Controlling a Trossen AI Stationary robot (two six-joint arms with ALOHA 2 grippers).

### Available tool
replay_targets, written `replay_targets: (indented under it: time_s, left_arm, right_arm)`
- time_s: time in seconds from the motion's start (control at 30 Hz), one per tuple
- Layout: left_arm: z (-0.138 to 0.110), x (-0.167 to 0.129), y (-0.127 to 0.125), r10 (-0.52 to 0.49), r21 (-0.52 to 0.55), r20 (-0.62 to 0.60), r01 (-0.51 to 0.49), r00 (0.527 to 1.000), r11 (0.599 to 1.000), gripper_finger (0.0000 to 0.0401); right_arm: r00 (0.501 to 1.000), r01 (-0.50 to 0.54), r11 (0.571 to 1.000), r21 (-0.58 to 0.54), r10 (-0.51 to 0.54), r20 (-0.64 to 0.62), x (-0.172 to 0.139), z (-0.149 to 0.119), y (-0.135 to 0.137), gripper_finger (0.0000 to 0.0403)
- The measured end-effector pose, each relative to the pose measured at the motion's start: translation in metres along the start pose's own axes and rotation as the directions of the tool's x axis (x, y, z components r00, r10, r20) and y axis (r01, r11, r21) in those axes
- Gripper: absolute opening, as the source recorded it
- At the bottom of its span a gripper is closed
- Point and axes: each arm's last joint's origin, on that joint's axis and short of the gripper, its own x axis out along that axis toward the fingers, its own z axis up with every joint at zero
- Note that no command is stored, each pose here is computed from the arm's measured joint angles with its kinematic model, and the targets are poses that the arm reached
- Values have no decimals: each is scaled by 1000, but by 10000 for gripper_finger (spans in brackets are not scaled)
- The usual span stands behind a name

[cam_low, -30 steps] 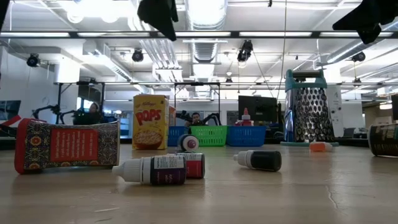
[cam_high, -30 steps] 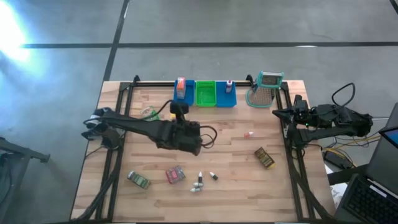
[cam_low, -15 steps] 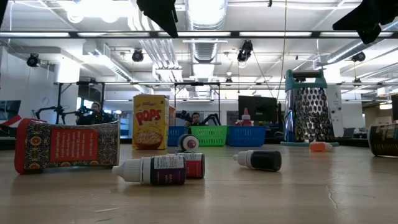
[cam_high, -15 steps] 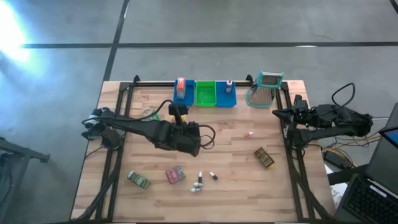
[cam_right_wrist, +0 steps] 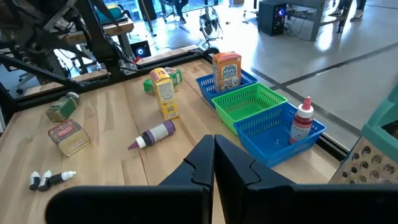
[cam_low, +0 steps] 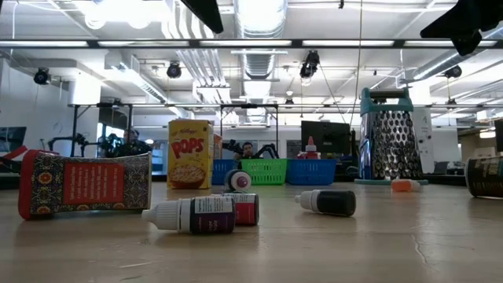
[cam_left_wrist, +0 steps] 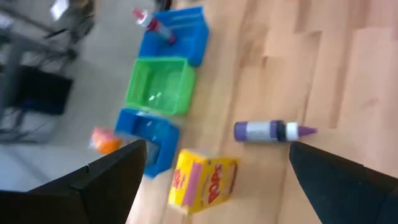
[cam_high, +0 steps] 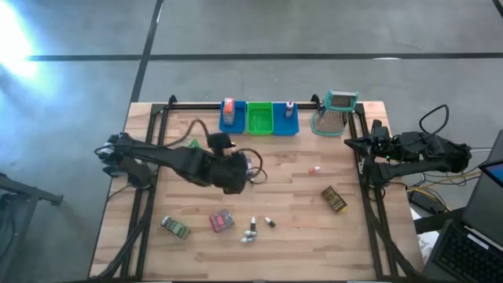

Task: Pick & Place Kitchen Items
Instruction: Put the yellow cereal box into the left blue bin

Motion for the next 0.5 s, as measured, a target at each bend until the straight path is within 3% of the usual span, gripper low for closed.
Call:
replay_targets:
  time_s: [0.23,0.4,0.5]
  left_arm:
    - [-14,-13,33,-222,-34,179,231,959,972,399]
    - [-37,-9,39,-230,-152,253,274,940,950,399]
    - [-53,-6,39,-231,-150,245,272,941,950,399]
  right_arm:
    - [1000,0,1000,0,0,0,0,0,0,8]
    - [1000,0,1000,0,0,0,0,0,0,8]
    - [1000,0,1000,0,0,0,0,0,0,8]
